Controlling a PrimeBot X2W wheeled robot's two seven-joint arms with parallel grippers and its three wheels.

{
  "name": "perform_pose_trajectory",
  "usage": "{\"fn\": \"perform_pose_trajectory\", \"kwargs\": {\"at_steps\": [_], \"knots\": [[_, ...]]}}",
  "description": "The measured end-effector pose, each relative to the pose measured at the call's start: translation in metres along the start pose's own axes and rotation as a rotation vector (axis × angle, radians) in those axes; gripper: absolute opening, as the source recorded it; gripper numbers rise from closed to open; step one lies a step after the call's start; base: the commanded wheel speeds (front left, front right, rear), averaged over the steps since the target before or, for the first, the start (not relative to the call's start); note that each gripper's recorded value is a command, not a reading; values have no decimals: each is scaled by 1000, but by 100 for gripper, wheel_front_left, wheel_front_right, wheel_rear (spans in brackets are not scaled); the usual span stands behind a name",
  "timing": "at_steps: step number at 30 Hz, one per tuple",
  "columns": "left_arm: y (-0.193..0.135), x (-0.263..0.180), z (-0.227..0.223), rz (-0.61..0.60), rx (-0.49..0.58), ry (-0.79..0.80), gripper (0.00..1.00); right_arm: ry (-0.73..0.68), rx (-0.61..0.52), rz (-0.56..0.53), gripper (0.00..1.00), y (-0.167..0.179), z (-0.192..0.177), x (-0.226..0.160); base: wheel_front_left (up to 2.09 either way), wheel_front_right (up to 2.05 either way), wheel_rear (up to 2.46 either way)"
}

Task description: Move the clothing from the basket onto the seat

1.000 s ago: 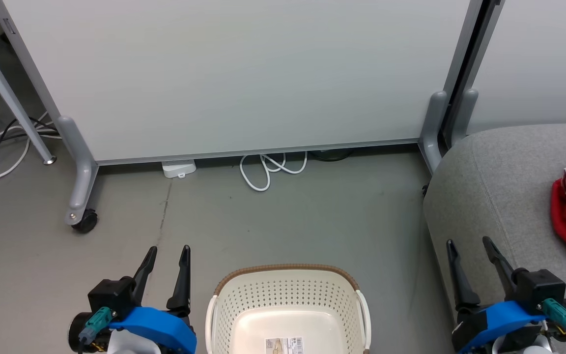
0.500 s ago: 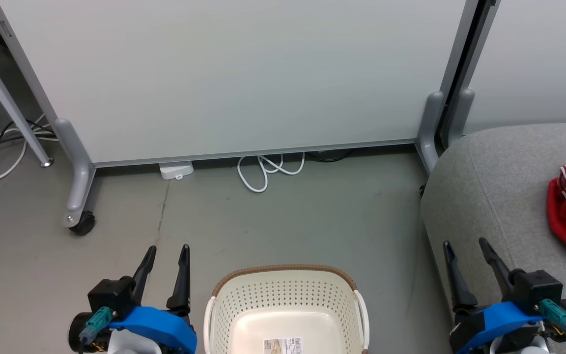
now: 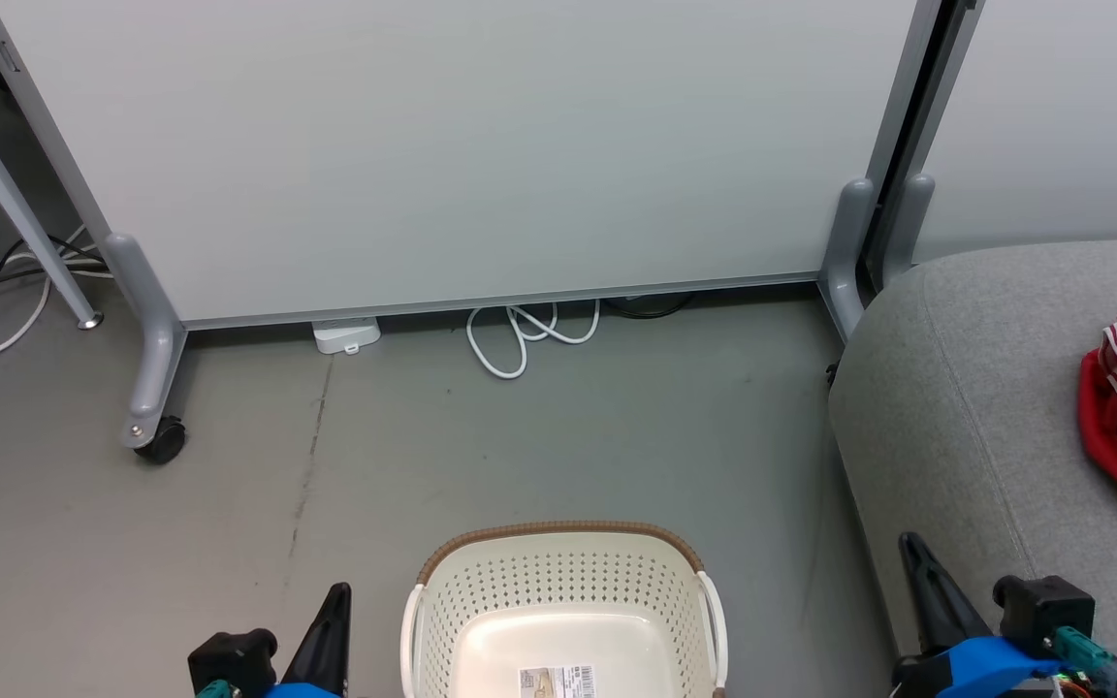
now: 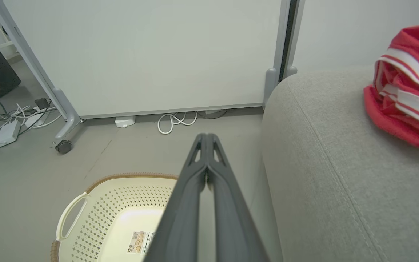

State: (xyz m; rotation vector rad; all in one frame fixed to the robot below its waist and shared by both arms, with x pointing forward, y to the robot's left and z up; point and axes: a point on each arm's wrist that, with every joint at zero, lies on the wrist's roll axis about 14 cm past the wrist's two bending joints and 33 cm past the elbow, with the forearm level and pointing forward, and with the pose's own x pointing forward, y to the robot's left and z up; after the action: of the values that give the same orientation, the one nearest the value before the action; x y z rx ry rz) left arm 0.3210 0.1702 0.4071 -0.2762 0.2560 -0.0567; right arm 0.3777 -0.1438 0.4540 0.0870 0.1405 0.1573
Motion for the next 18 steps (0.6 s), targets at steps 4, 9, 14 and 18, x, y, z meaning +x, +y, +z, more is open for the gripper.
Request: {"fn": "perform_pose_trajectory", "kwargs": {"at_steps": [4, 9, 14, 18], "knots": [[2, 1, 2, 17, -69, -1, 0, 7, 79, -21, 0, -4, -1, -1, 0, 0, 0], [6, 3, 8, 40, -158, -15, 0, 3, 179, -42, 0, -8, 0, -1, 0, 0, 0], [8, 6, 15, 54, -241, -31, 0, -5, 271, -59, 0, -12, 3, -2, 0, 0, 0], [10, 8, 19, 62, -303, -41, 0, -11, 344, -71, 0, -15, 4, -2, 0, 0, 0]]}}
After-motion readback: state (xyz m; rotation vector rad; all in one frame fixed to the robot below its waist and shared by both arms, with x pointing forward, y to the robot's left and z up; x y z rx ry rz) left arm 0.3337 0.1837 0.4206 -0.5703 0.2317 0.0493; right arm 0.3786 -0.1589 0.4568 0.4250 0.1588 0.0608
